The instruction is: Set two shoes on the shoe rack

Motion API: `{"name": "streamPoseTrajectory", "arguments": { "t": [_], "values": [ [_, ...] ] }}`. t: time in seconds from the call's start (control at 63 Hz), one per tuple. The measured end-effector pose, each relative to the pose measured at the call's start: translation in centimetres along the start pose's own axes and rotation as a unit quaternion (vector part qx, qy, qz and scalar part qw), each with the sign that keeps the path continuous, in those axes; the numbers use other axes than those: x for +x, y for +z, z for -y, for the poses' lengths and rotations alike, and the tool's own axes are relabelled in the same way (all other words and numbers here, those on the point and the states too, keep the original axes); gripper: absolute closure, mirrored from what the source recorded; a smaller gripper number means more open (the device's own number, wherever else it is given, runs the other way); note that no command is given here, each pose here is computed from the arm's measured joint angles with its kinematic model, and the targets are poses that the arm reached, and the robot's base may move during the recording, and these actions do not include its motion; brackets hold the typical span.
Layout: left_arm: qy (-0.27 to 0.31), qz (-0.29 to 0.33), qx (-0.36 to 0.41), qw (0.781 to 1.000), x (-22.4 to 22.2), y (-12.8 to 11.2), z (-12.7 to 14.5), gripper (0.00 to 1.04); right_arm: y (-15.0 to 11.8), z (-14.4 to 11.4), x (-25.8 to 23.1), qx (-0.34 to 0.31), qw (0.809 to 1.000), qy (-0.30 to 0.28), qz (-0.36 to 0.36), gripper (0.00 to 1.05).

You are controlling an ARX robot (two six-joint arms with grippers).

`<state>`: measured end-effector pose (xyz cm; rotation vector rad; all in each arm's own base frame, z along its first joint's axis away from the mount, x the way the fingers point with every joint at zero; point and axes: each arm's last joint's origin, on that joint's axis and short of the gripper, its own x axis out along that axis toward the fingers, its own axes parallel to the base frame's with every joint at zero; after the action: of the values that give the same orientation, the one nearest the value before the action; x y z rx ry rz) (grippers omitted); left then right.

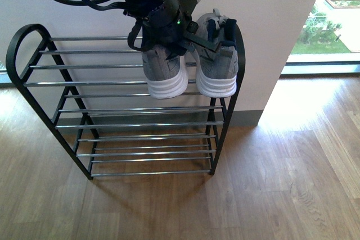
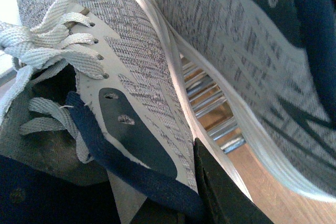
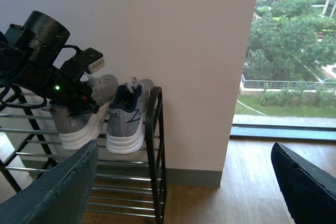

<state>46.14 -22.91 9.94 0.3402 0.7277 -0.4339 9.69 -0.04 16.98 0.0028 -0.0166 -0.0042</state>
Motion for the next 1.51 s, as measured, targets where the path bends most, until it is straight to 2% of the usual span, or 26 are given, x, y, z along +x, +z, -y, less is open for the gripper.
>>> {"name": "streamPoseTrajectory", "arguments": {
  "t": [0.349,0.397,0.508,0.619,0.698,0.841,1.0,1.285,1.507],
  "values": [
    [-0.002,-0.006,-0.004,1.0,0.9,0.7,1.0,1.03,0.0,0.0,0.0,0.0,1.0,0.0,0.0,0.09],
    [-0.001,-0.006,-0.006,1.0,0.9,0.8,1.1,0.98,0.0,0.0,0.0,0.0,1.0,0.0,0.0,0.09],
    [0.003,0.001,-0.009,1.0,0.9,0.9,1.3,0.78,0.0,0.0,0.0,0.0,1.0,0.0,0.0,0.09],
    [0.012,0.016,-0.023,1.0,0.5,0.9,1.7,0.54,0.0,0.0,0.0,0.0,1.0,0.0,0.0,0.09],
    [0.02,0.035,-0.046,0.998,-0.9,1.0,1.6,0.34,0.0,0.0,0.0,0.0,1.0,0.0,0.0,0.09],
    [0.033,0.069,-0.068,0.995,-4.3,1.9,1.1,0.08,0.0,0.0,0.0,0.0,1.0,0.0,0.0,0.09],
    [0.051,0.093,-0.083,0.991,-7.5,1.8,0.7,0.09,0.0,0.0,0.0,0.0,1.0,0.0,0.0,0.09],
    [0.104,0.151,-0.112,0.977,-15.0,-0.4,-0.3,0.09,0.0,0.0,0.0,0.0,1.0,0.0,0.0,0.09],
    [0.16,0.194,-0.137,0.958,-23.0,-4.4,-1.5,0.09,0.0,0.0,0.0,0.0,1.0,0.0,0.0,0.09]
  ]
}}
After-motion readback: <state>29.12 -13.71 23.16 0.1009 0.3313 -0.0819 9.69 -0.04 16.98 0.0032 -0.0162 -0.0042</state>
